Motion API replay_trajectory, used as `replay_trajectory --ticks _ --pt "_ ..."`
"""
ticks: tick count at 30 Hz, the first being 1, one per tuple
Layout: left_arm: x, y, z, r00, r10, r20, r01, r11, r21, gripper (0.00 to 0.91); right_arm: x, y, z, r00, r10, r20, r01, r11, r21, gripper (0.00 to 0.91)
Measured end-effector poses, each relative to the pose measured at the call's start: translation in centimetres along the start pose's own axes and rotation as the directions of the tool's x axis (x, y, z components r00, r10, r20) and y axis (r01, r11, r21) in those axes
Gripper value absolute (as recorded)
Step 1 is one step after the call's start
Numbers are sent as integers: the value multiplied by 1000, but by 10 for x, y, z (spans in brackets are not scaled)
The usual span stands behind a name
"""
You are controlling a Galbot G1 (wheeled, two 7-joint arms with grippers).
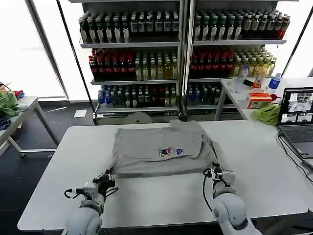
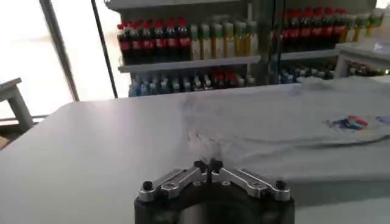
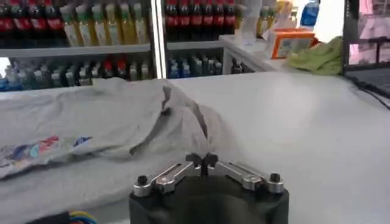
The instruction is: Fold and organize the clothes.
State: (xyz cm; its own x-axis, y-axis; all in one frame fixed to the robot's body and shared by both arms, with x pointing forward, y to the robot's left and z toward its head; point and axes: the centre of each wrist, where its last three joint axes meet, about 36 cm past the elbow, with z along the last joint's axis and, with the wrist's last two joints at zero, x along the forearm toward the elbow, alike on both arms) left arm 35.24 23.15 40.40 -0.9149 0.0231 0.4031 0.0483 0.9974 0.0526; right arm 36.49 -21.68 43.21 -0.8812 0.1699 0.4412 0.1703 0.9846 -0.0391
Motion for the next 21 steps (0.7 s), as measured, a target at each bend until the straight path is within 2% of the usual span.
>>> replay_trajectory --ticks 12,21 --pt "70 -15 10 1000 6 -23 -5 1000 27 10 55 -13 27 998 44 -48 -42 998 39 0" --pt "103 -22 21 998 3 -61 0 999 42 10 77 -18 47 992 79 -94 -72 995 69 20"
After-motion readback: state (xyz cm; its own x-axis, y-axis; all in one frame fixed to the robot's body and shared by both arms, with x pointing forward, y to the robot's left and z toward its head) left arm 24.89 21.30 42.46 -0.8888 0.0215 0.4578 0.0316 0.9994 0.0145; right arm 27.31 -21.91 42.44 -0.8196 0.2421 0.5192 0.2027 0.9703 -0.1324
